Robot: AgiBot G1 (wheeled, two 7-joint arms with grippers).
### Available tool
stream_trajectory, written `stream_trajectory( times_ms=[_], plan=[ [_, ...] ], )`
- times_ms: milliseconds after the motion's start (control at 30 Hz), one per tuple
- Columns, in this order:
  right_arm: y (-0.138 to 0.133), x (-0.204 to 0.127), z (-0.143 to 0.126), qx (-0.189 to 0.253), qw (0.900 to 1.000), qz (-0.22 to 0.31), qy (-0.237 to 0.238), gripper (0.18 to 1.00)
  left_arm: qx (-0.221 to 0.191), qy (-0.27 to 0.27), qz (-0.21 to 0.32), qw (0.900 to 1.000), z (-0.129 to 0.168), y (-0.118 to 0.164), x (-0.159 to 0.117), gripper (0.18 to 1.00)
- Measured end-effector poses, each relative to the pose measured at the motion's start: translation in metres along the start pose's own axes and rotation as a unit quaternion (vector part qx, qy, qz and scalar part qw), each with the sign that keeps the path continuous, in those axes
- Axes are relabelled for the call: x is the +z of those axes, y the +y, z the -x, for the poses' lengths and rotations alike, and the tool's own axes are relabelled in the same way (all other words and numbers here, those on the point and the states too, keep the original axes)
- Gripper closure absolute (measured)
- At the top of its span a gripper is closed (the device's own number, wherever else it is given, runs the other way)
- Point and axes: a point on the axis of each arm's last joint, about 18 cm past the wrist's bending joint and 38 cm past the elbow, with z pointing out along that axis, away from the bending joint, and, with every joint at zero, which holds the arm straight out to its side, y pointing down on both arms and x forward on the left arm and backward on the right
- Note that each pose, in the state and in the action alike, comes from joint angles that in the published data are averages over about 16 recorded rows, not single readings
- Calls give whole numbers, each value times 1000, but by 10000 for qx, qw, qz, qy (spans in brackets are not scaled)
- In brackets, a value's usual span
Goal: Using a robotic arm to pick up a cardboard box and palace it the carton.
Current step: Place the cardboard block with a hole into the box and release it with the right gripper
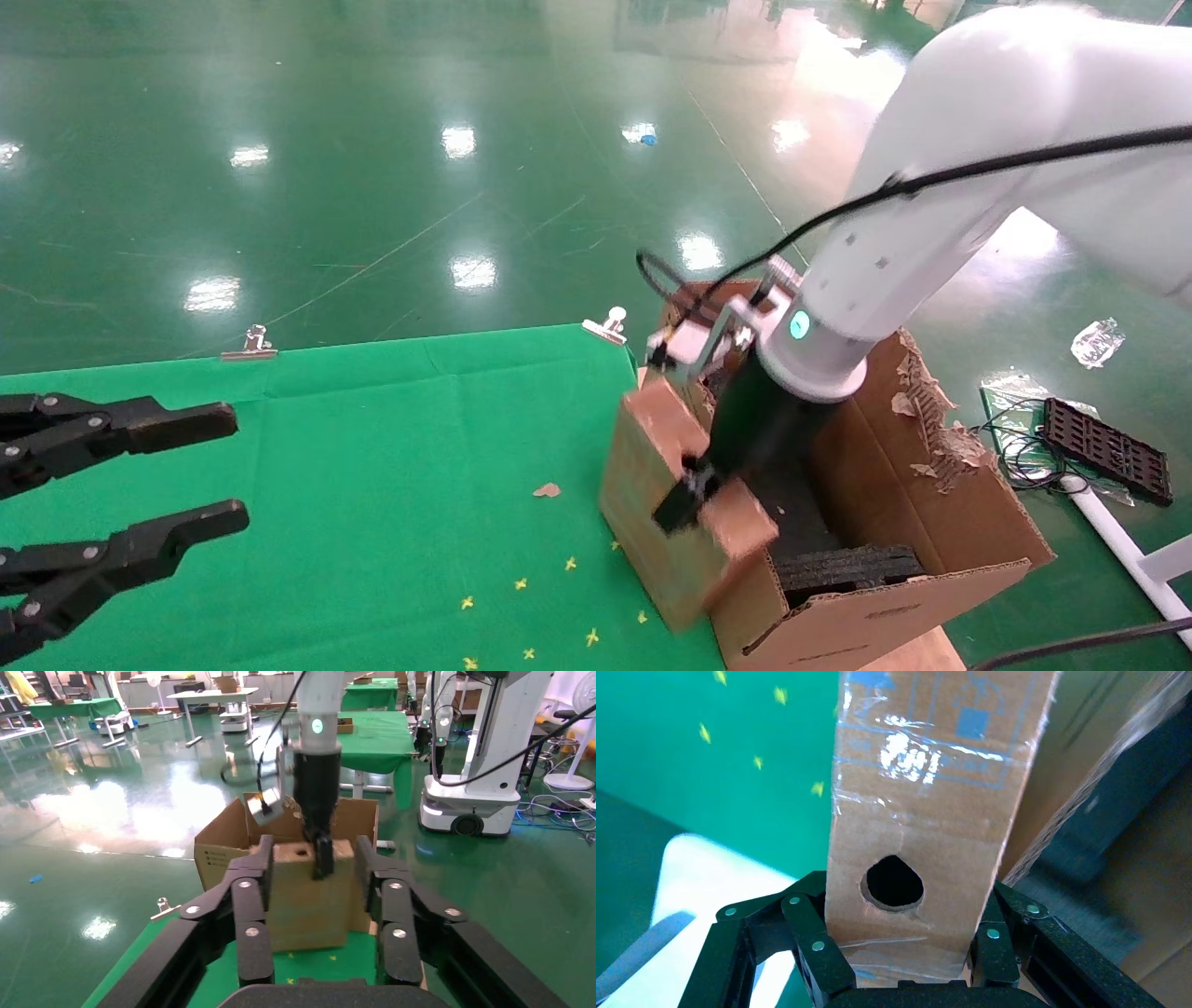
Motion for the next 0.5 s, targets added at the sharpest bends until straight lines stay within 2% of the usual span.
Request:
stream_trajectory(
  times_ms=[133, 267, 400, 500],
  plan=[
    [-10, -33, -13, -132, 9978, -649, -37, 802, 0, 0, 0, 10000, 0, 0, 0, 708],
    [-16, -75, -34, -154, 9905, -1366, 37, 837, 0, 0, 0, 10000, 0, 0, 0, 794],
    [-14, -113, -63, -7, 9808, -1932, 250, 849, 0, 0, 0, 10000, 0, 0, 0, 859],
    [-5, -133, -87, 210, 9752, -2153, 462, 854, 0, 0, 0, 10000, 0, 0, 0, 906]
  ],
)
